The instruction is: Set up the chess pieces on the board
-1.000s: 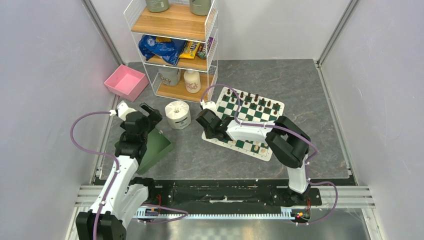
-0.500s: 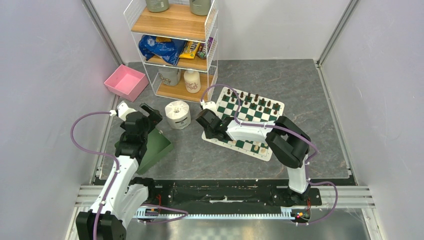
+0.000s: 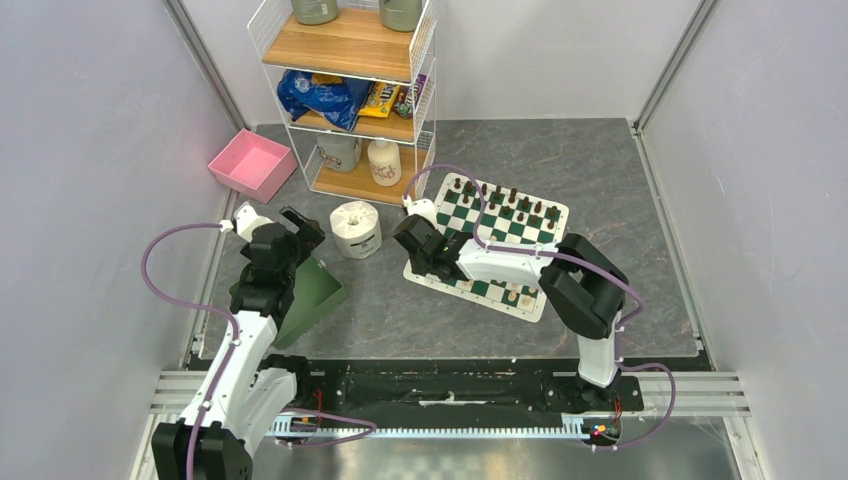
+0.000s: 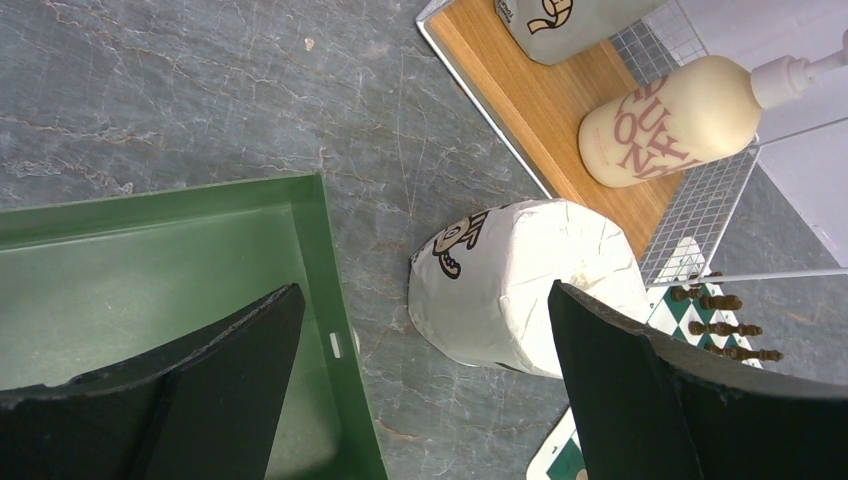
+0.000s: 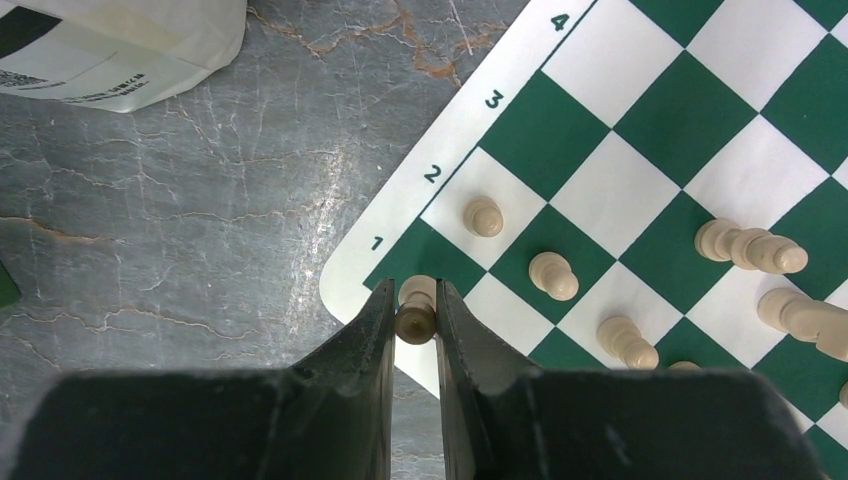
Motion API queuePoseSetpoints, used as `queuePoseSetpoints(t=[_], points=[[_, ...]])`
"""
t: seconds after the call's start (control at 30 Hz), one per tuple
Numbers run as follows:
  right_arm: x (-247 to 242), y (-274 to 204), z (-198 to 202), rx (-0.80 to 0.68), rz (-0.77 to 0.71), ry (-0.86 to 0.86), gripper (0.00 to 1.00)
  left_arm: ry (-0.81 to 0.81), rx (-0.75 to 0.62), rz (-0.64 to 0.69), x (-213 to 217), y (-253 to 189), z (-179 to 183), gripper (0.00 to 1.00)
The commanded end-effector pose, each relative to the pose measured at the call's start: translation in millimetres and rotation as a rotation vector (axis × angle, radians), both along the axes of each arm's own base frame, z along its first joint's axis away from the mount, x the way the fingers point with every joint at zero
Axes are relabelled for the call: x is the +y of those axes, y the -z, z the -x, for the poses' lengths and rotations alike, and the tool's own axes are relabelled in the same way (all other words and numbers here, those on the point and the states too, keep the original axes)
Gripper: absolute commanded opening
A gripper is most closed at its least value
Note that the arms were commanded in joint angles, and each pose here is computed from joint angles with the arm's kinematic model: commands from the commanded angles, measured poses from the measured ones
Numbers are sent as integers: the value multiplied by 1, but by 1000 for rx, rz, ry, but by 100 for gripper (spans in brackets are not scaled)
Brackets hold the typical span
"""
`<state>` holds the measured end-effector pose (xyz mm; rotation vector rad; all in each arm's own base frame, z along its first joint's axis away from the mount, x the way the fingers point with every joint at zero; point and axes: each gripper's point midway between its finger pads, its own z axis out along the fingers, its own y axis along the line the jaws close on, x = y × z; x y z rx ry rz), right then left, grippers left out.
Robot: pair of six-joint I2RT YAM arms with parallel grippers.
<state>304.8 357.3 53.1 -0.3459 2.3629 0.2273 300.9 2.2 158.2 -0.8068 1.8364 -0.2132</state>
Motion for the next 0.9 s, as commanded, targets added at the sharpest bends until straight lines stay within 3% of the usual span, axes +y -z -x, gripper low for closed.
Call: queuePoseSetpoints(t=[0.0, 0.6, 0.87], points=[[9, -2, -8, -20, -24, 24, 22, -31, -50, -10, 6, -12, -7, 100], [14, -2, -12, -32, -31, 23, 24, -30, -43, -12, 7, -10, -7, 100], [12, 1, -9, -24, -23, 18, 32, -30, -40, -12, 7, -8, -6, 100]])
